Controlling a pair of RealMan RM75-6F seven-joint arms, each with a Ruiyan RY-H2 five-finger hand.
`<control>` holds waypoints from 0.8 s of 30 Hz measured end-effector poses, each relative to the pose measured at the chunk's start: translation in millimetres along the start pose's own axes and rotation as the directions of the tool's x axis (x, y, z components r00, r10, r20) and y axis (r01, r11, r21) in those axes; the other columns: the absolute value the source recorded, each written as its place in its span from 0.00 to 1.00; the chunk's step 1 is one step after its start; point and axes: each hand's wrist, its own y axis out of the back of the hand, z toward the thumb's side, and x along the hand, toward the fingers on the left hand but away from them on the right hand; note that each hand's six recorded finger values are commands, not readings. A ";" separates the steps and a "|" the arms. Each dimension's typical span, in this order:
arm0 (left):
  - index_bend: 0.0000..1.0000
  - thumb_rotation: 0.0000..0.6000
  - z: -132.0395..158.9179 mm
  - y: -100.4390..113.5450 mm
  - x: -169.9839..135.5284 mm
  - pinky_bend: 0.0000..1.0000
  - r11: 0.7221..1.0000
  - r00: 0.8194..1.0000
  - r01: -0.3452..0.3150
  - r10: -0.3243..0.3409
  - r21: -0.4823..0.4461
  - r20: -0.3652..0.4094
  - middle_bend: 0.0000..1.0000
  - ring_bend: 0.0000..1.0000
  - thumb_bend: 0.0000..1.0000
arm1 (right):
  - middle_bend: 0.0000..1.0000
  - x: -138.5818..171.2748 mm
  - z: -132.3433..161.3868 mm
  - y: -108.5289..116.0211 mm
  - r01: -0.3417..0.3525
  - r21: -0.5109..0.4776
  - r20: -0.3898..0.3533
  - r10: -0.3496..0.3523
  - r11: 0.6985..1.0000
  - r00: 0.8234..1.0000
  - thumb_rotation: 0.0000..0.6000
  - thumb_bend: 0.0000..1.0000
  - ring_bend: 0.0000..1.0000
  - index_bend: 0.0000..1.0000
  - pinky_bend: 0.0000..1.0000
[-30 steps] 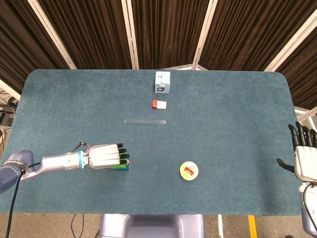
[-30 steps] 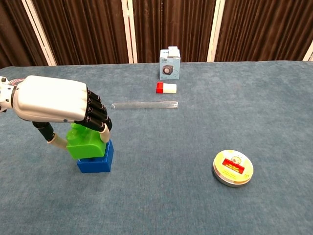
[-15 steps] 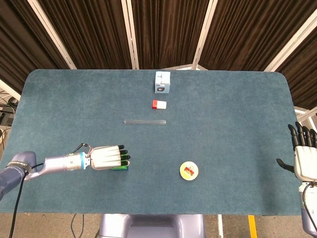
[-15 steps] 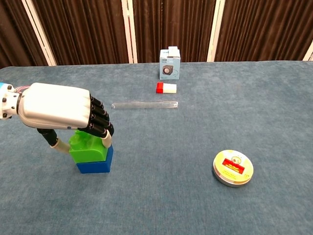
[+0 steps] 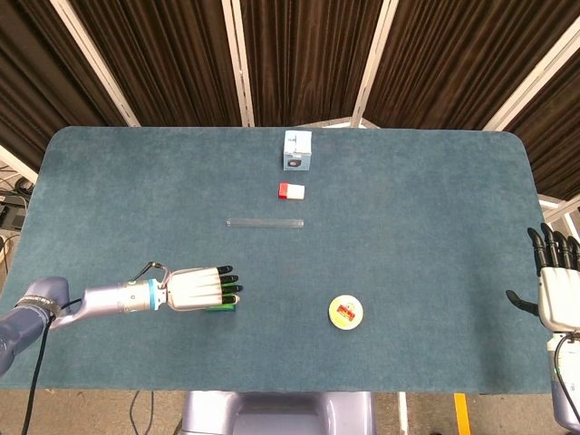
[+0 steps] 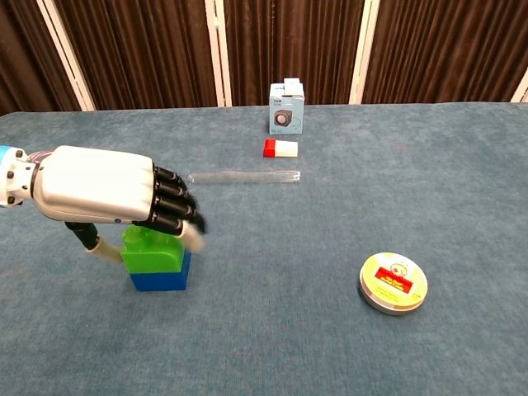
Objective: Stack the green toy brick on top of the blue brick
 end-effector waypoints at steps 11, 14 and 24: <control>0.00 1.00 -12.3 21.9 -33.8 0.05 0.996 0.997 -0.050 0.053 0.067 -0.049 0.00 0.00 0.11 | 0.00 3.6 5.6 2.8 0.002 -0.018 -0.027 -0.002 1.000 1.000 1.00 0.00 0.00 0.00 0.00; 0.00 1.00 -16.5 30.0 -51.7 0.02 0.995 0.992 -0.055 0.064 0.084 -0.108 0.00 0.00 0.11 | 0.00 4.2 6.5 3.1 -0.003 -0.025 -0.034 0.003 1.000 0.999 1.00 0.00 0.00 0.00 0.00; 0.00 1.00 -33.5 26.7 -118.9 0.00 0.991 0.832 -0.121 0.075 -0.048 -0.549 0.00 0.00 0.08 | 0.00 4.6 17.7 1.1 -0.026 -0.046 -0.093 0.022 0.999 0.995 1.00 0.00 0.00 0.00 0.00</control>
